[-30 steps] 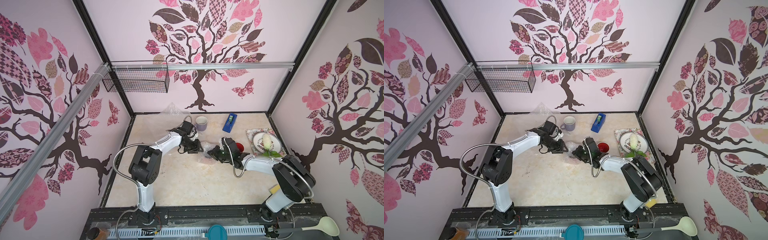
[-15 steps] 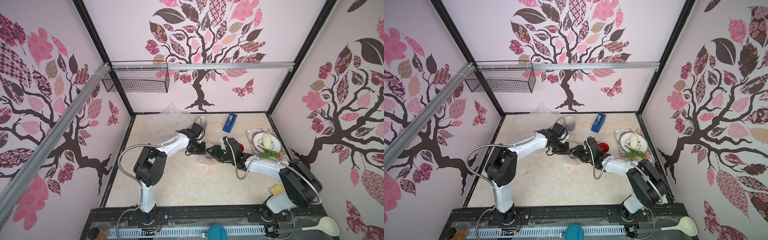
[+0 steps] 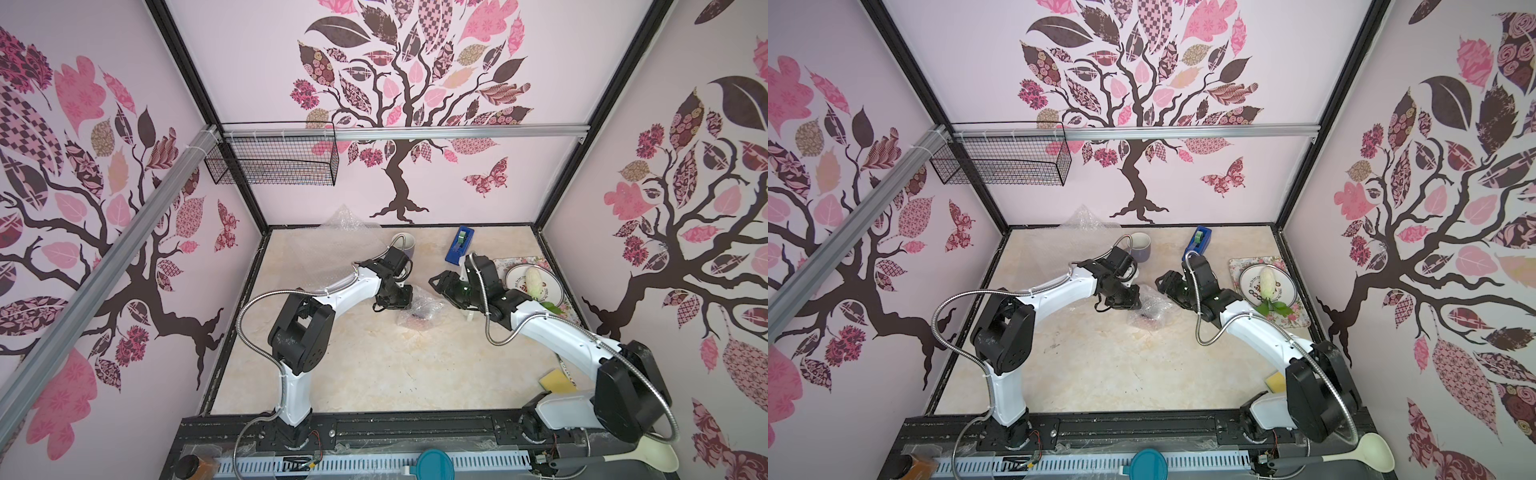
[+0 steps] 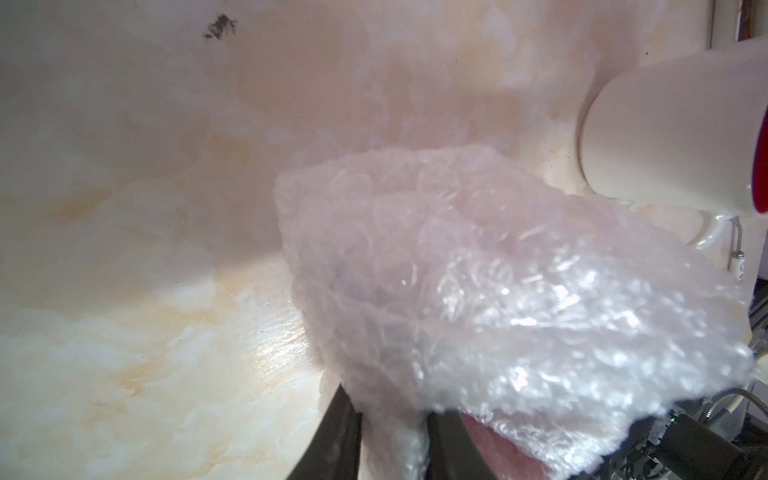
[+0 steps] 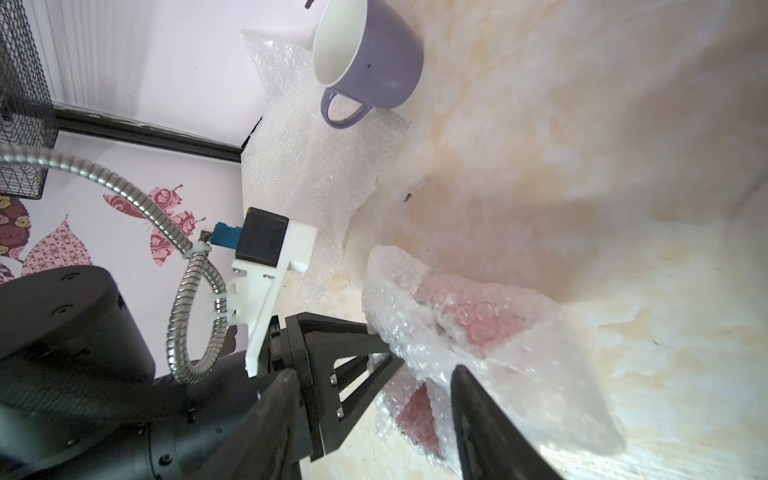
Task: Wrap mugs in bubble wrap
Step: Wrap the mug in bubble wrap.
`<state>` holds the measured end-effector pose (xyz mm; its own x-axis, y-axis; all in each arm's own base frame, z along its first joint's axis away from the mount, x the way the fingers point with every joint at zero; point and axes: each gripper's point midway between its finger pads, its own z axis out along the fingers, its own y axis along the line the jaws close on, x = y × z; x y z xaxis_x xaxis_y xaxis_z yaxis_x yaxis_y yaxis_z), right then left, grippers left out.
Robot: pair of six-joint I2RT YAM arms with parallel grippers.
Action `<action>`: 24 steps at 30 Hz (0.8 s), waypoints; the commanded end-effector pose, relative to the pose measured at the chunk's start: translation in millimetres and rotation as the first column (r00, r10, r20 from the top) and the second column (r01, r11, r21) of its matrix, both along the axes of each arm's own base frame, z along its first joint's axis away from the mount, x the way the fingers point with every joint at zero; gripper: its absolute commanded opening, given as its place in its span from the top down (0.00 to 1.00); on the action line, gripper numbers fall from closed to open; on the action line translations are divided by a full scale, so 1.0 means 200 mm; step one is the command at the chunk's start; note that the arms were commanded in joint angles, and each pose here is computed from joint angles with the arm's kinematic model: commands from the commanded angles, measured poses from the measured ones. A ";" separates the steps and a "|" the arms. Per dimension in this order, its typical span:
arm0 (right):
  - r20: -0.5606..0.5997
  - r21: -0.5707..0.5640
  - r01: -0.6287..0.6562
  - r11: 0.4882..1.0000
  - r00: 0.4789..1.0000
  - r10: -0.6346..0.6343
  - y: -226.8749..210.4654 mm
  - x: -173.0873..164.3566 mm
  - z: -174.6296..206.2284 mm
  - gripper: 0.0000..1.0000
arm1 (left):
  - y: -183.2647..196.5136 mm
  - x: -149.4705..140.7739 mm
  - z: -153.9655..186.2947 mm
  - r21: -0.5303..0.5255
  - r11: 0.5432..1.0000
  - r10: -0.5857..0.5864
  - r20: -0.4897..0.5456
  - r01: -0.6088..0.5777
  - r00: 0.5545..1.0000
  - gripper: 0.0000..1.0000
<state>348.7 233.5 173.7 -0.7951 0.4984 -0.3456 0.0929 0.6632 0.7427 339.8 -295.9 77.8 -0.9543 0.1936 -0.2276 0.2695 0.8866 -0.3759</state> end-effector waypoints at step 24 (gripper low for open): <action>-0.117 -0.088 -0.227 0.970 0.969 0.216 0.14 0.00 -0.20 1.00 | 0.05 -0.08 -0.09 0.061 0.998 0.006 -0.057 -0.003 0.998 0.76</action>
<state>346.3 255.1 123.5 -0.9093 0.2958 -0.2928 0.0336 0.7534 0.6567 339.9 -296.5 78.2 -0.9552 0.1890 -0.2276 0.2656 0.8867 -0.3783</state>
